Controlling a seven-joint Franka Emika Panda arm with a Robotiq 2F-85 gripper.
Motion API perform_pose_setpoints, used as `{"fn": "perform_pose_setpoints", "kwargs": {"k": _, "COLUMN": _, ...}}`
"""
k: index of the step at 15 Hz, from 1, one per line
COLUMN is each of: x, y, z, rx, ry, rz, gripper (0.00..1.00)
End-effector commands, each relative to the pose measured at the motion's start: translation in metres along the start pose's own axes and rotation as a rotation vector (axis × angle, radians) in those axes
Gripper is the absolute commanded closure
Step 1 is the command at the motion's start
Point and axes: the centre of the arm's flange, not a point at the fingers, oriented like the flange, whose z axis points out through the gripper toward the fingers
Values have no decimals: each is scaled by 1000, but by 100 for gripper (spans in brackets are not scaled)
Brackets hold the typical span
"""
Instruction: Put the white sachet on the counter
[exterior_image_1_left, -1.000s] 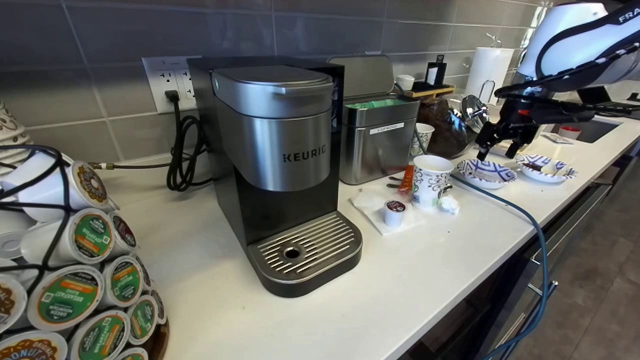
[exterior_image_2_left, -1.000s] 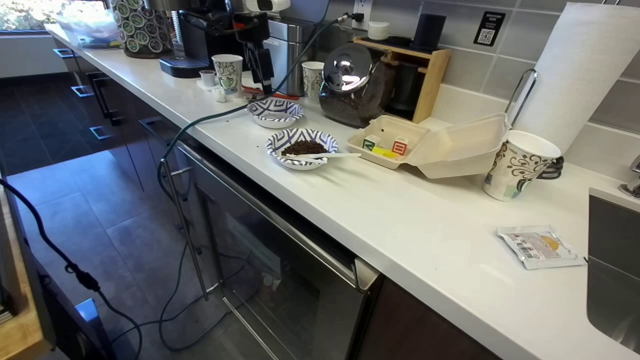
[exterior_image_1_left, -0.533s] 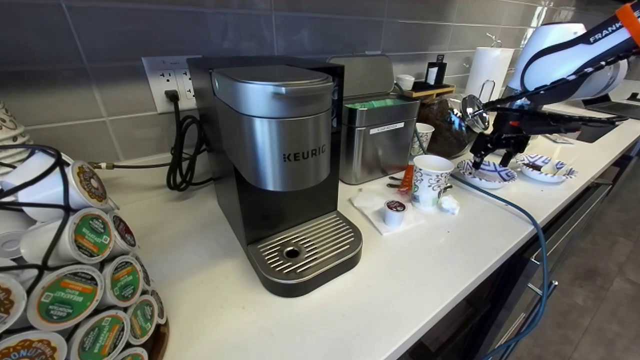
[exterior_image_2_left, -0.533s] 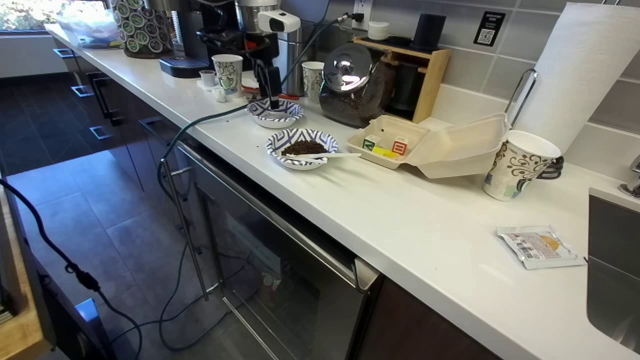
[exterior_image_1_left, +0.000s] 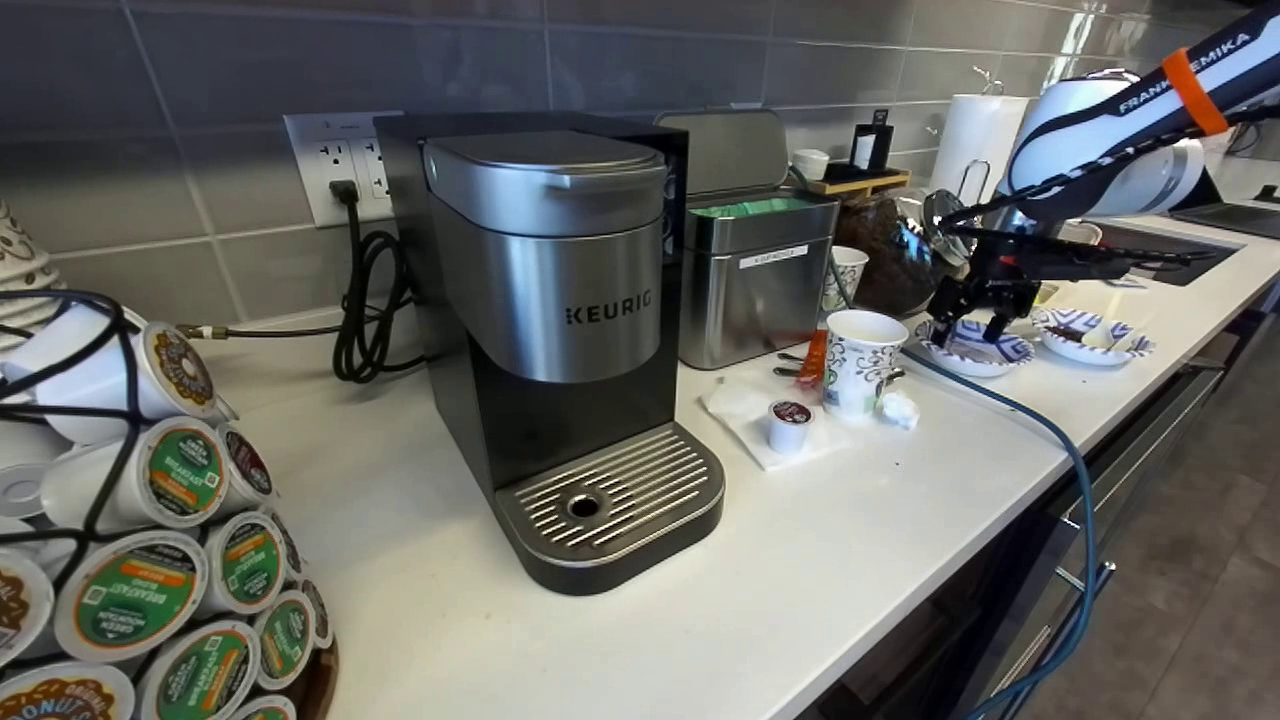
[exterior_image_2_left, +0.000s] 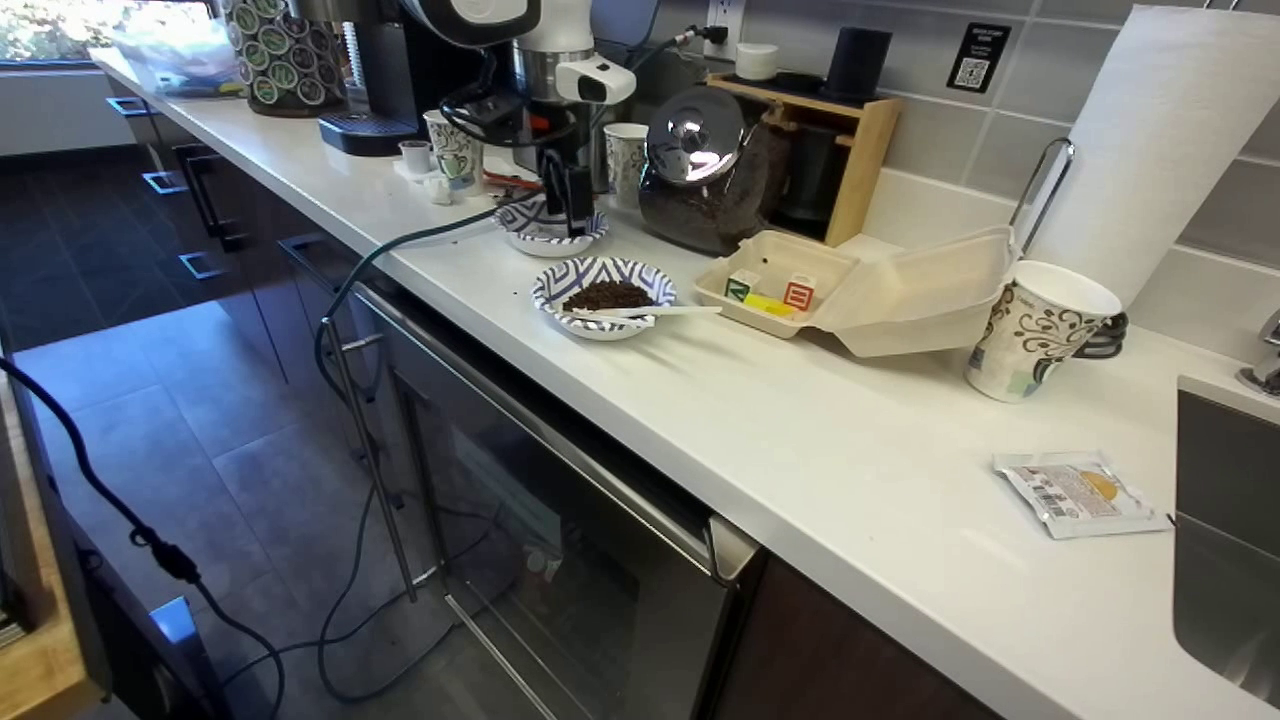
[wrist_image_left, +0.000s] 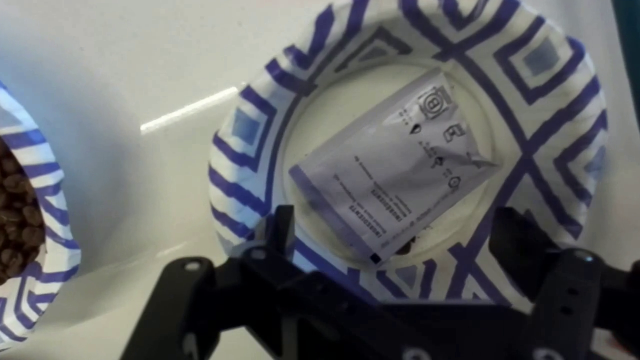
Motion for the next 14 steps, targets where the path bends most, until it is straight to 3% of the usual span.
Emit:
{"fn": "perform_pose_setpoints", "kwargs": {"k": 1, "x": 10, "y": -2, "z": 13, "rx": 6, "ry": -40, "rz": -9, "gripper": 0}}
{"fn": "perform_pose_setpoints", "kwargs": {"k": 4, "x": 8, "y": -6, "z": 20, "rx": 2, "ry": -54, "rz": -20, "gripper": 9}}
{"fn": "perform_pose_setpoints", "kwargs": {"k": 5, "x": 7, "y": -7, "z": 22, "rx": 1, "ry": -59, "rz": -21, "gripper": 30}}
{"fn": "perform_pose_setpoints", "kwargs": {"k": 7, "x": 8, "y": -7, "z": 22, "rx": 0, "ry": -65, "rz": -20, "gripper": 34}}
{"fn": "perform_pose_setpoints", "kwargs": {"k": 14, "x": 12, "y": -10, "z": 7, "rx": 8, "ry": -39, "rz": -23, "gripper": 88}}
